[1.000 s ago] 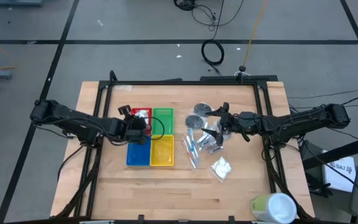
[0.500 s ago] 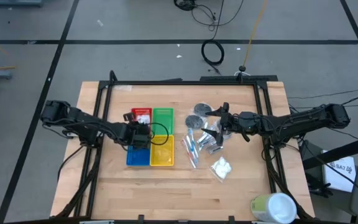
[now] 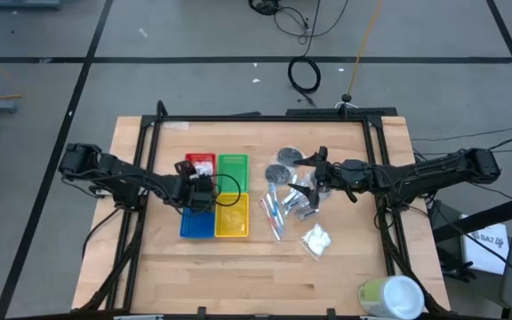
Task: Pick & Place Travel size toiletries
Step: Put the white cotton pack into the red bin
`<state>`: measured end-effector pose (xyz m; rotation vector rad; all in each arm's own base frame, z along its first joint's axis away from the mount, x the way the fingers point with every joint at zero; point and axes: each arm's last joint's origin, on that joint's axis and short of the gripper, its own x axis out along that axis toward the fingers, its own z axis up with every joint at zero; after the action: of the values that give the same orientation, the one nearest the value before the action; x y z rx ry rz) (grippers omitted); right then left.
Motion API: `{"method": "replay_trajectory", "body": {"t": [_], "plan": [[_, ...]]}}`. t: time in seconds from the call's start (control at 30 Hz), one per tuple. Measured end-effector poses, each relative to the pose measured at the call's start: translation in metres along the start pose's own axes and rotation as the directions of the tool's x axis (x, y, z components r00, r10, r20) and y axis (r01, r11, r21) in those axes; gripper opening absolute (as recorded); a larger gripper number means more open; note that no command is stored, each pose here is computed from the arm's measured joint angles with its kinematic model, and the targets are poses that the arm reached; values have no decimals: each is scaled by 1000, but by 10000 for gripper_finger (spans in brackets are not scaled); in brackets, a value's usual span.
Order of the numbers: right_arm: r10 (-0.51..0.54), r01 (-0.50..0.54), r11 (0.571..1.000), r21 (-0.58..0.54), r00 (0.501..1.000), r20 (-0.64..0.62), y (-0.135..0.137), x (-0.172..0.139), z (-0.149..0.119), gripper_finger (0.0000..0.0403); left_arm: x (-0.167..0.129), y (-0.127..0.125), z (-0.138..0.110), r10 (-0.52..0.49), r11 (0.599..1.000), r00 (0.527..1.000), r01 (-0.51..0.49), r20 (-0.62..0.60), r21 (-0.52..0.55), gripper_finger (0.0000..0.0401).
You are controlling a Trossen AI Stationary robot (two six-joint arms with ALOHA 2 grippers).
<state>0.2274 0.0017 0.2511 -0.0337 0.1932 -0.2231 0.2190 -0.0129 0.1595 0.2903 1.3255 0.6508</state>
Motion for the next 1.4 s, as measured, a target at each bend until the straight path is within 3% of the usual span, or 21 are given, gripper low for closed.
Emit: {"method": "replay_trajectory", "body": {"t": [0.27, 0.53, 0.73, 0.87, 0.97, 1.07, 1.23, 1.4], "plan": [[0, 0, 1000, -1, 1000, 0, 0, 0, 0, 334, -19, 8, 16, -16, 1000, 1000, 16, -1, -5, 367], [1, -1, 1000, -2, 1000, -3, 0, 0, 0, 334, -34, 17, 25, -30, 999, 999, 28, 45, 39, 363], [1, -1, 1000, -5, 1000, -7, 0, 0, -1, 334, -56, 38, 18, -52, 996, 987, 62, 152, -58, 359], [0, 0, 1000, -5, 1000, -8, 0, 0, -1, 334, -79, 59, 10, -80, 979, 953, 131, 292, -159, 365], [0, 0, 1000, 19, 1000, -13, 0, 0, -1, 334, -94, 73, 5, -87, 942, 889, 220, 449, -253, 367], [15, -12, 998, 56, 999, -38, 2, 0, -4, 334, -100, 81, -4, -80, 920, 803, 287, 590, -266, 363], [83, -80, 996, 38, 993, -85, 18, -5, -7, 334, -94, 84, -22, -16, 909, 617, 337, 787, -245, 356], [93, -85, 995, 49, 975, -201, 45, -12, 17, 334, -83, 78, -35, 52, 902, 400, 374, 915, -214, 358]]}}
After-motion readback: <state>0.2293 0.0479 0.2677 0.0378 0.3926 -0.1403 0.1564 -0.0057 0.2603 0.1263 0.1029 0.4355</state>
